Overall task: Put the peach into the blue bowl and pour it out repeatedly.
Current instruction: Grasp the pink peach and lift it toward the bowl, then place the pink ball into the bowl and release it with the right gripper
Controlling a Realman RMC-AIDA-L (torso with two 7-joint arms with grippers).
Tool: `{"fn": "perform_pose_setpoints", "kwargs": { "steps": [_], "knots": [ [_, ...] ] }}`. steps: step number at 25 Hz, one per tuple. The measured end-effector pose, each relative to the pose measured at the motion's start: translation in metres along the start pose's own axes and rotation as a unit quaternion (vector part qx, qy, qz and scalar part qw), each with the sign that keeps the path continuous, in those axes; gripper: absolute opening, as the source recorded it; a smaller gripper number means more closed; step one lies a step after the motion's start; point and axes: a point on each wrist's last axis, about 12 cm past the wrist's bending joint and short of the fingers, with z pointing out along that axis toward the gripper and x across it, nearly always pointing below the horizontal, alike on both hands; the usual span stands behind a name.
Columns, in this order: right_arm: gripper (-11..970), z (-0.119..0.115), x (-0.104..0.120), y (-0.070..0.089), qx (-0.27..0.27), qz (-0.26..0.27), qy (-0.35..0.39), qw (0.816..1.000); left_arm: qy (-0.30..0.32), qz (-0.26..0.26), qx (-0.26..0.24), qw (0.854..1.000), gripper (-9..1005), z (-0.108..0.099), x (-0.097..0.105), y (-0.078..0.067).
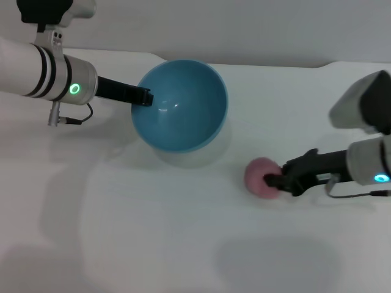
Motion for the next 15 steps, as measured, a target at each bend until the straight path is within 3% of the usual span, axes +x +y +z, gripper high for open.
{"fn": "perform_pose_setpoints", "kwargs": {
  "steps": [7,15],
  "knots": [
    [169,-0.047,0.015,-0.013,-0.010,0.036,-0.077,0.996,0.009,0.001,0.002,1.000,0,0.006,0.005,-0.002],
    [129,-0.123,0.028,-0.026,0.002,0.065,-0.219,0.974,0.050,0.050,0.047,0.996,0,0.027,0.009,-0.040]
  ]
}}
